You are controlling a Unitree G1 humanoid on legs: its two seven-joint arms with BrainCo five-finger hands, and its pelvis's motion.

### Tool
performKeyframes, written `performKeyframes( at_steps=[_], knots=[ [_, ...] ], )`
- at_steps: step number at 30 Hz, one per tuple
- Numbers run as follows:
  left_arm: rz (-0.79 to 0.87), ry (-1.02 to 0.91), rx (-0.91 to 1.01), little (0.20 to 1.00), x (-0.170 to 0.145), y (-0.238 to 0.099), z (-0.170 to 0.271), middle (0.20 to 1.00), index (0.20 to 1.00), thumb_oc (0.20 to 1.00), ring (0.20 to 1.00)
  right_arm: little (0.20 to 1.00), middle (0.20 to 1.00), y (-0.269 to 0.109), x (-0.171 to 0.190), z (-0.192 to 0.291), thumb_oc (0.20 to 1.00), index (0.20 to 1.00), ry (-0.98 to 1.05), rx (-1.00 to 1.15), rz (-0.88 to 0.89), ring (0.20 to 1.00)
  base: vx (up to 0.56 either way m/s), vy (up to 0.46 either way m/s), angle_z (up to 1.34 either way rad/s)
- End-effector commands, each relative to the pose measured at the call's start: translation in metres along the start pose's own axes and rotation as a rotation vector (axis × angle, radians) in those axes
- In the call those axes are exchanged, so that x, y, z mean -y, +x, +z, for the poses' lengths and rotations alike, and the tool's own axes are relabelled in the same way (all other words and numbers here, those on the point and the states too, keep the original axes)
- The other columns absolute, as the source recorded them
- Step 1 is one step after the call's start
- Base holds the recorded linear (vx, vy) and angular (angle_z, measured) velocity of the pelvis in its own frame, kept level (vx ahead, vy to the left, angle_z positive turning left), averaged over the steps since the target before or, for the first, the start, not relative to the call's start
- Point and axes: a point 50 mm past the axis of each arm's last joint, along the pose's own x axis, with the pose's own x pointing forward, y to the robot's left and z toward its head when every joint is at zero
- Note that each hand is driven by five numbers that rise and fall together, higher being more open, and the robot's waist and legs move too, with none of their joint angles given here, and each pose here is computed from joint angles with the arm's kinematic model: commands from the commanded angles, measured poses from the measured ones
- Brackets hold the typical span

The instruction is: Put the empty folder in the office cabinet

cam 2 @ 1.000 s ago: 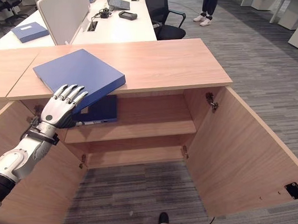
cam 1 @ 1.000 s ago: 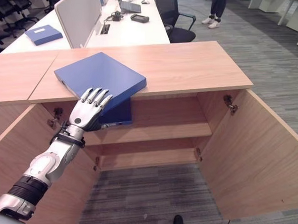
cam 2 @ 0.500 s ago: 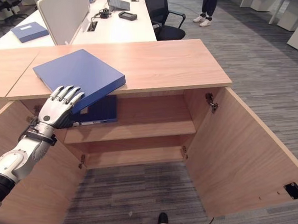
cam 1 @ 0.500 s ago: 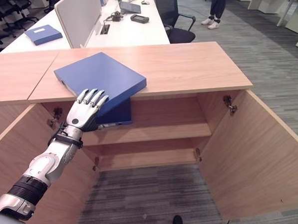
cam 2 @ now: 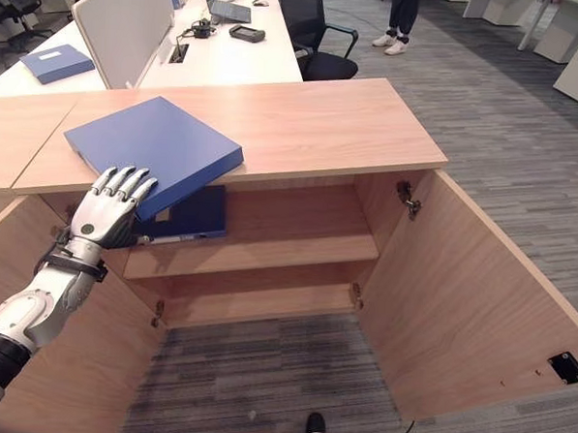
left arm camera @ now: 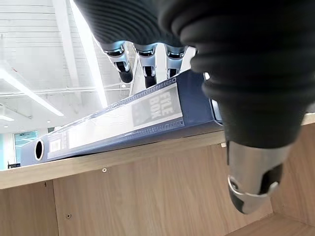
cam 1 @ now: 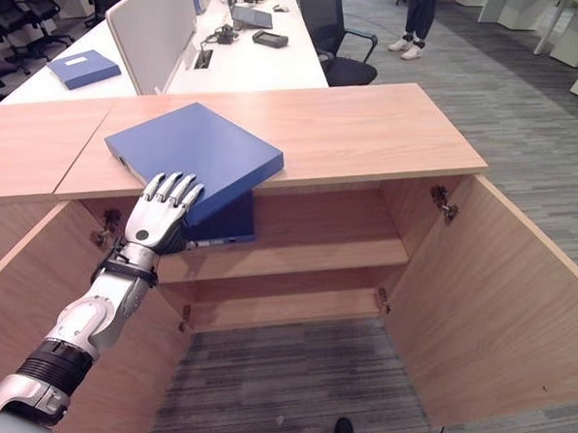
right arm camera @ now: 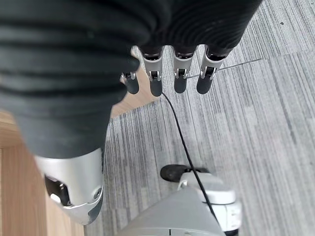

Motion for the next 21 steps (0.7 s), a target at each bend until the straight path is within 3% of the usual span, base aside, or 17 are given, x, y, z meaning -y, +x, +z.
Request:
performKeyframes(
  at_steps=[1, 21],
  knots=[
    [0.195, 0.083, -0.03, 1.0, -0.042, 0.044, -0.015, 1.0, 1.0, 1.0, 1.0, 1.0, 1.0, 0.003, 0.004, 0.016, 1.0, 1.0, 0.047, 0.027, -0.024, 1.0, 0.0, 0.0, 0.0],
    [0.201, 0.096, -0.061, 1.0, -0.044, 0.058, -0.018, 1.0, 1.0, 1.0, 1.0, 1.0, 1.0, 0.004, 0.005, 0.022, 1.0, 1.0, 0.074, 0.045, -0.023, 1.0, 0.01, -0.001, -0.01]
  ],
)
